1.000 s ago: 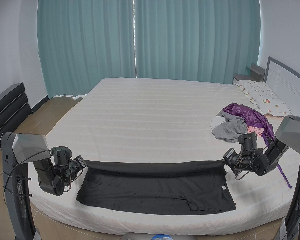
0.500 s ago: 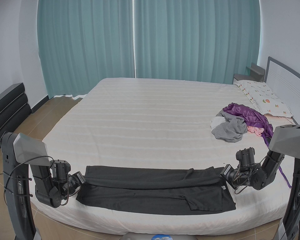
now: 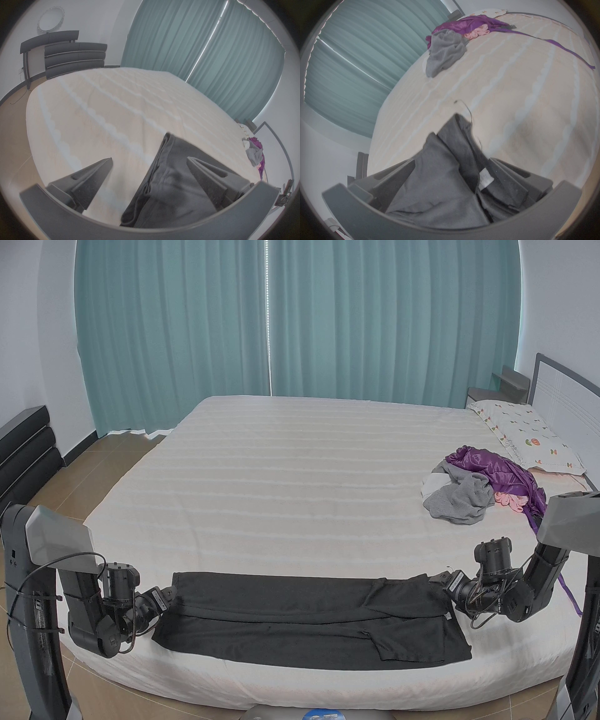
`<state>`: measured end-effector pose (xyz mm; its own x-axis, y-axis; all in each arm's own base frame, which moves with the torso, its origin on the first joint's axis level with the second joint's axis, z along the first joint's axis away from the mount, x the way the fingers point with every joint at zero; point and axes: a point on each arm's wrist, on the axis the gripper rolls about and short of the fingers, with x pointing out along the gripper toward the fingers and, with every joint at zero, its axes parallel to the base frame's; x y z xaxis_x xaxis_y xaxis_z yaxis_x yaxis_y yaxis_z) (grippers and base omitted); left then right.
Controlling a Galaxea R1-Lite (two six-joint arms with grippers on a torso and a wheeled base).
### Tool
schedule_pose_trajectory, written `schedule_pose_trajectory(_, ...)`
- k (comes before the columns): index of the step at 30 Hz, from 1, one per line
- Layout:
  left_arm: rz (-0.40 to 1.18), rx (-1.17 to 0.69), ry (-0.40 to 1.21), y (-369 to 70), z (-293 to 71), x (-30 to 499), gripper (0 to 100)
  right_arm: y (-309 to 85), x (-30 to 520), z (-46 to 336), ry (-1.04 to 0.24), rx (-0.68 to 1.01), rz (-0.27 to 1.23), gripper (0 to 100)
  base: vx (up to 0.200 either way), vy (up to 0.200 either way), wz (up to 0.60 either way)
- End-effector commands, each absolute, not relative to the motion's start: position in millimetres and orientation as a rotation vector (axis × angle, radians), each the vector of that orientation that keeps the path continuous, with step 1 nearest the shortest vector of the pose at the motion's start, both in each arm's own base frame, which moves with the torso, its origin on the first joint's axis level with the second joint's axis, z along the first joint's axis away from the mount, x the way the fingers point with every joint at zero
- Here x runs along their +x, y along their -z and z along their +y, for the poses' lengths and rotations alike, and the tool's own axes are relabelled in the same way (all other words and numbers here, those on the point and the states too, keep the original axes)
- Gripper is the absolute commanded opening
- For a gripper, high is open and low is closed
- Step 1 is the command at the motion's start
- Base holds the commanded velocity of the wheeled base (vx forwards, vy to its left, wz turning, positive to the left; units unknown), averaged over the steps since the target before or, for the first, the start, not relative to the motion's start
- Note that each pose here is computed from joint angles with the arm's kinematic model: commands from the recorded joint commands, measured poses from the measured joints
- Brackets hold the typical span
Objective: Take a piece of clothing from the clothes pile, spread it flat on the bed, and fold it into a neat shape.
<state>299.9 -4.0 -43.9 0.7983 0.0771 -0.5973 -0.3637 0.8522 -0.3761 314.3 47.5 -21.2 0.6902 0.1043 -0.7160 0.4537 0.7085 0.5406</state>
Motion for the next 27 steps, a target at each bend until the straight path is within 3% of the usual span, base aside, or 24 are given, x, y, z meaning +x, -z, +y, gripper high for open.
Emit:
schedule_pose_trajectory(1, 0.508, -0.519, -0.225, 24, -2, 314, 100, 2, 323, 34, 0.221, 0.812, 0.714, 100, 0.0, 0.0, 0.0)
schedule_pose_trajectory(5, 0.453, -0.526, -0.202, 22, -4, 341, 100, 12, 336, 31, 0.221, 0.862, 0.719, 100, 0.0, 0.0, 0.0)
schedule_pose_trajectory(12, 0.496, -0.515, -0.193, 53, -12, 384, 100, 29, 350, 32, 0.213, 0.915, 0.736, 100, 0.0, 0.0, 0.0)
schedule_pose_trajectory(21, 0.56, -0.526, -0.125, 63, -21, 390, 100, 32, 346, 32, 0.192, 0.917, 0.703, 100, 0.0, 0.0, 0.0)
schedule_pose_trajectory(22, 0.56, -0.526, -0.125, 63, -21, 390, 0, 32, 346, 32, 0.192, 0.917, 0.703, 100, 0.0, 0.0, 0.0)
schedule_pose_trajectory(27, 0.556, -0.526, -0.131, 63, -20, 391, 0, 32, 346, 32, 0.194, 0.919, 0.705, 100, 0.0, 0.0, 0.0)
